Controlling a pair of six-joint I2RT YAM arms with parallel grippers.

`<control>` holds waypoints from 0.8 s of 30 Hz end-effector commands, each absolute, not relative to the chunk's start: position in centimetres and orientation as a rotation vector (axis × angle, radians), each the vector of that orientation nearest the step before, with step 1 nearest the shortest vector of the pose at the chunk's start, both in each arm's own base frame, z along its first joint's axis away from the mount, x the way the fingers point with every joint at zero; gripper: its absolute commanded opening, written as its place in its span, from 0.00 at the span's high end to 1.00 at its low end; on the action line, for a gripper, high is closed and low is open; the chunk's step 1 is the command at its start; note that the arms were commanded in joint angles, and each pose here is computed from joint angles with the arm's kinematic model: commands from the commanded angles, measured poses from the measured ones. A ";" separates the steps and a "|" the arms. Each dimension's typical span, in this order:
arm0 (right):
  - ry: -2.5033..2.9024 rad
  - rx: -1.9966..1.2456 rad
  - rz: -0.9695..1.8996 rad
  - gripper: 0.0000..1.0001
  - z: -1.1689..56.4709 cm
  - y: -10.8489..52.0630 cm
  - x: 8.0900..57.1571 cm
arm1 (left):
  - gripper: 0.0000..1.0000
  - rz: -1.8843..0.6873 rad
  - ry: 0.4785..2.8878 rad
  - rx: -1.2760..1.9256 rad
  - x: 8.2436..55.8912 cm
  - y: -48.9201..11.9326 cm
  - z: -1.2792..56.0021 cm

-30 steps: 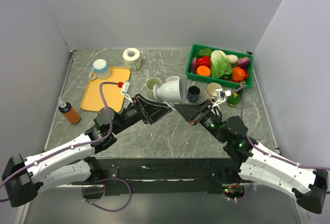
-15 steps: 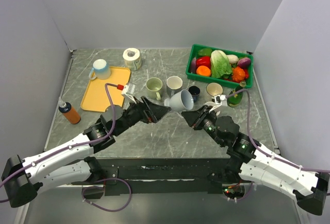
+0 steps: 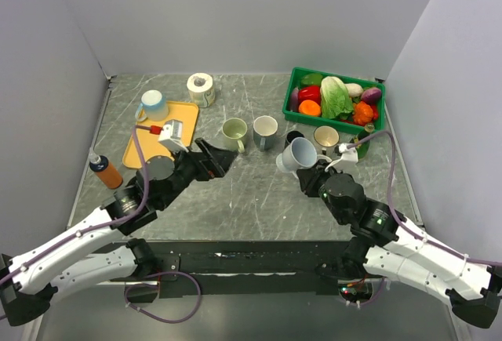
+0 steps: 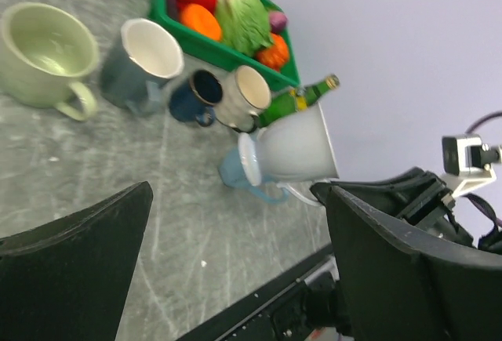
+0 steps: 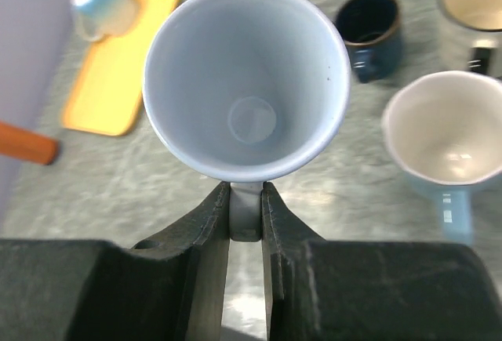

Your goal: Turn the mug right side up

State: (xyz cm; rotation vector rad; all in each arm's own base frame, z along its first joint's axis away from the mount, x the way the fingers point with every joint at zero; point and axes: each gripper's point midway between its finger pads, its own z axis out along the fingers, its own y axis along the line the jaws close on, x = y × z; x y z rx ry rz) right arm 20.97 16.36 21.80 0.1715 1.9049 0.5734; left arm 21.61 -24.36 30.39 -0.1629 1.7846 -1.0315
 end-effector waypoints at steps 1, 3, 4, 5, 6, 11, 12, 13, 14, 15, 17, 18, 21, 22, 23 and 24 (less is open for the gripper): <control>1.812 0.228 0.496 1.00 24.3 15.6 22.8 | 0.04 -0.876 1.769 -0.219 22.1 -21.1 31.2; 1.835 0.215 0.466 1.00 23.3 16.1 23.2 | 0.04 -0.860 1.763 -0.225 22.0 -20.4 31.4; 1.841 0.210 0.459 1.00 23.0 16.3 23.3 | 0.04 -0.850 1.758 -0.234 22.1 -20.1 31.5; 1.857 0.207 0.441 1.00 22.1 16.5 23.6 | 0.04 -0.849 1.749 -0.237 22.0 -19.9 31.7; 1.868 0.207 0.424 1.00 21.5 16.5 23.7 | 0.04 -0.842 1.752 -0.240 22.0 -19.7 31.6; 1.937 0.216 0.364 1.00 18.7 17.2 24.2 | 0.04 -0.824 1.751 -0.251 22.0 -19.2 31.5; 1.944 0.218 0.357 1.00 18.4 17.3 24.3 | 0.04 -0.823 1.753 -0.250 22.0 -19.2 31.4; 1.951 0.223 0.355 1.00 18.1 17.4 24.3 | 0.04 -0.822 1.753 -0.249 22.0 -19.2 31.5; 1.964 0.218 0.342 1.00 17.5 17.5 24.4 | 0.04 -0.820 1.754 -0.250 22.0 -19.2 31.4; 1.969 0.224 0.337 1.00 17.3 17.5 24.4 | 0.04 -0.819 1.757 -0.248 22.0 -19.3 31.4; 1.982 0.238 0.321 1.00 16.5 17.5 24.5 | 0.04 -0.815 1.761 -0.246 22.0 -19.3 31.2; 1.986 0.248 0.318 1.00 16.2 17.5 24.5 | 0.04 -0.814 1.762 -0.246 22.0 -19.3 31.2; 2.001 0.251 0.308 1.00 15.2 17.7 24.6 | 0.04 -0.809 1.767 -0.245 22.1 -19.4 30.9; 2.004 0.255 0.306 1.00 14.9 17.8 24.7 | 0.04 -0.809 1.765 -0.247 22.1 -19.3 31.0; 2.013 0.253 0.294 1.00 14.5 17.9 24.8 | 0.04 -0.807 1.768 -0.246 22.1 -19.3 30.9; 2.017 0.254 0.288 1.00 14.3 17.9 24.8 | 0.04 -0.808 1.769 -0.246 22.1 -19.4 30.8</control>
